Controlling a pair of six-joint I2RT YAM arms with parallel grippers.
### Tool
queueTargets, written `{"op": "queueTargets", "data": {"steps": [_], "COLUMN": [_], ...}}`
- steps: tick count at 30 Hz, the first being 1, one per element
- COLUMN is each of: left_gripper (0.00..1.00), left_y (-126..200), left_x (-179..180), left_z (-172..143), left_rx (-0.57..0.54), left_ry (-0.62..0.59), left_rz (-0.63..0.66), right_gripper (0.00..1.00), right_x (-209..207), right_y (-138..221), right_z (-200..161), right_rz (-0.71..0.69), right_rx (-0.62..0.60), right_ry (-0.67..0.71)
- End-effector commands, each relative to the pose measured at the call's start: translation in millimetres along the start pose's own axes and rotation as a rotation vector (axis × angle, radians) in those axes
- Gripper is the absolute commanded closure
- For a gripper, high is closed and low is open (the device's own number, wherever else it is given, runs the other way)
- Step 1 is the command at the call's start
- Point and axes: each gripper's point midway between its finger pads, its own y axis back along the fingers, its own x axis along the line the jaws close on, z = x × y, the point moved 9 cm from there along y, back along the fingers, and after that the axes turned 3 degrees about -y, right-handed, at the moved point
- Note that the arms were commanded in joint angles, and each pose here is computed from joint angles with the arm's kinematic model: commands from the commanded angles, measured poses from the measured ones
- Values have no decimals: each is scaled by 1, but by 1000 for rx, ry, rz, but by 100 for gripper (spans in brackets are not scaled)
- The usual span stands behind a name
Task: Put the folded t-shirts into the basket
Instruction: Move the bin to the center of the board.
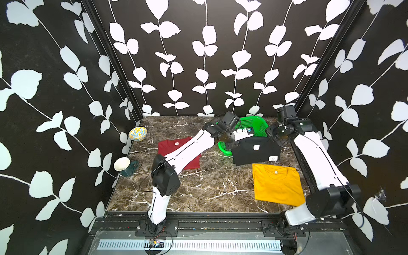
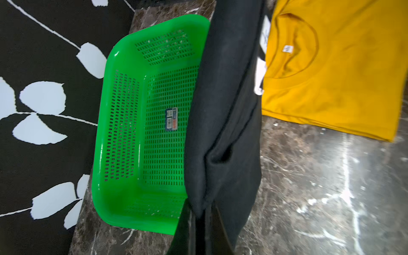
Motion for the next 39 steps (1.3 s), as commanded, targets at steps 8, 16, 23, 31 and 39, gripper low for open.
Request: {"op": "queueTargets", "data": {"steps": [8,16,23,31,39], "left_gripper": [100,100,100,100,100], "left_y": [-15,-79,-99,-68,-16], "left_x": [64,61,39,6,-5], "left_z": [-34,-95,-132,-161,-150], "left_rx": [111,279,366,375,294], "left_ry": [144,188,184,178,213], "left_rz": [166,99,18,-17,-71], "right_gripper": [100,100,100,97,97], "right_x": [34,32,27,23,31], "right_y": [-38,-125,-154,-166,-123], "right_z": [26,12,-10,-68,-87], "right_rz": [73,36,-3,-13,15], "right_rx": [-64,102,158,252,243], "right_ry": [-1,-18,18,63,93]}}
